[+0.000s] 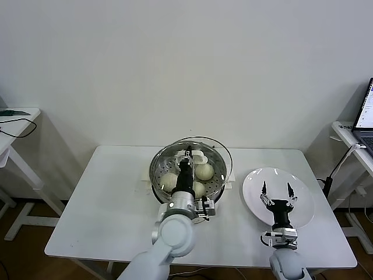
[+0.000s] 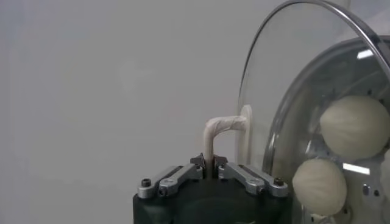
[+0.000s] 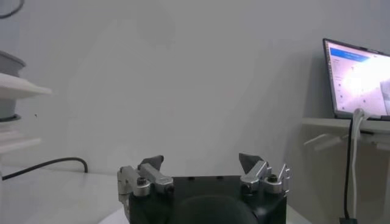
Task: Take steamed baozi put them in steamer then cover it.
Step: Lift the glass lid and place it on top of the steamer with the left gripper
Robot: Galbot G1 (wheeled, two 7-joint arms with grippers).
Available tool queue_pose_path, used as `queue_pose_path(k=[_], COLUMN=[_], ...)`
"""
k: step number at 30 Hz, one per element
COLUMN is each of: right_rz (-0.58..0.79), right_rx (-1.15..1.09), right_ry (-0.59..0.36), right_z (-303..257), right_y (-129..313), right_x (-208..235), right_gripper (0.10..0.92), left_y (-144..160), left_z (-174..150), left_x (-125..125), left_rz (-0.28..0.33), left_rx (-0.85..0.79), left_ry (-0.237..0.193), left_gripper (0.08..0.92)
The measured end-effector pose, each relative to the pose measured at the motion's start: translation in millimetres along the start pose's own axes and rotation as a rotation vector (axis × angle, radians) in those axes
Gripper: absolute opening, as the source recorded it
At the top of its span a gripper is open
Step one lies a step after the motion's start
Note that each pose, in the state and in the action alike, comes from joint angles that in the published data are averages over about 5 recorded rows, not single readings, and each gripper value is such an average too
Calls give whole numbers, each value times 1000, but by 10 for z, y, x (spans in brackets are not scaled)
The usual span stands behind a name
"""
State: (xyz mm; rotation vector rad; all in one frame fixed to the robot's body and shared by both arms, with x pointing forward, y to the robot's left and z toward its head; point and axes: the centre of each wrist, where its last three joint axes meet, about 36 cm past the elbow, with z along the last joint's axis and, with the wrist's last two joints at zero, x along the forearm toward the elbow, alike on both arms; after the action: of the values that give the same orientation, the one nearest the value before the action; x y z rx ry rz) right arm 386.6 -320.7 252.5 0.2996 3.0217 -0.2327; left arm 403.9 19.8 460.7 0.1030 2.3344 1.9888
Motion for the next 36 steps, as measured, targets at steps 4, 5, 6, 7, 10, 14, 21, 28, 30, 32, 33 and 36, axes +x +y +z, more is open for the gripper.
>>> queue_pose_path(k=[4,5,6,7,10,14,21,28,30,32,33,36], right_rz=[-1,-1,-2,-2,-2,-2,-2,-3,-3,-3,-3,-2], right_rx=[-1,-1,-1,-1,0,-1,-1,-2,-2,-1,-1,-1], right_ry=[0,0,0,0,0,1,2,2,2,2,2,1], right_z=[2,2,2,2,4,6,12,17,17,18,18,19], right_y=[8,9,9,9,7,6,7,17,17,16,15,14], right_x=[-3,-4,-5,-5,-7,-8,-7,-13,-13,-14,-15,-19], right_gripper=[823,823,823,823,823,823,823,823,823,823,823,823], left_y=[-55,-69,-83,-98,-137,-170,-209,-256,-270,-277,-279,-287], left_z=[-33,-36,-37,-36,-31,-41,-40,-19,-13,-7,-5,-3], left_x=[-20,-24,-28,-32,-47,-68,-123,-157,-164,-170,-172,-174], left_rz=[1,2,3,4,7,9,6,14,17,18,19,20], left_rx=[-25,-32,-39,-46,-66,-82,-105,-123,-128,-131,-132,-136], left_ry=[11,13,14,16,21,23,30,40,42,44,45,45], left_gripper=[188,188,188,188,188,188,188,188,188,188,188,188])
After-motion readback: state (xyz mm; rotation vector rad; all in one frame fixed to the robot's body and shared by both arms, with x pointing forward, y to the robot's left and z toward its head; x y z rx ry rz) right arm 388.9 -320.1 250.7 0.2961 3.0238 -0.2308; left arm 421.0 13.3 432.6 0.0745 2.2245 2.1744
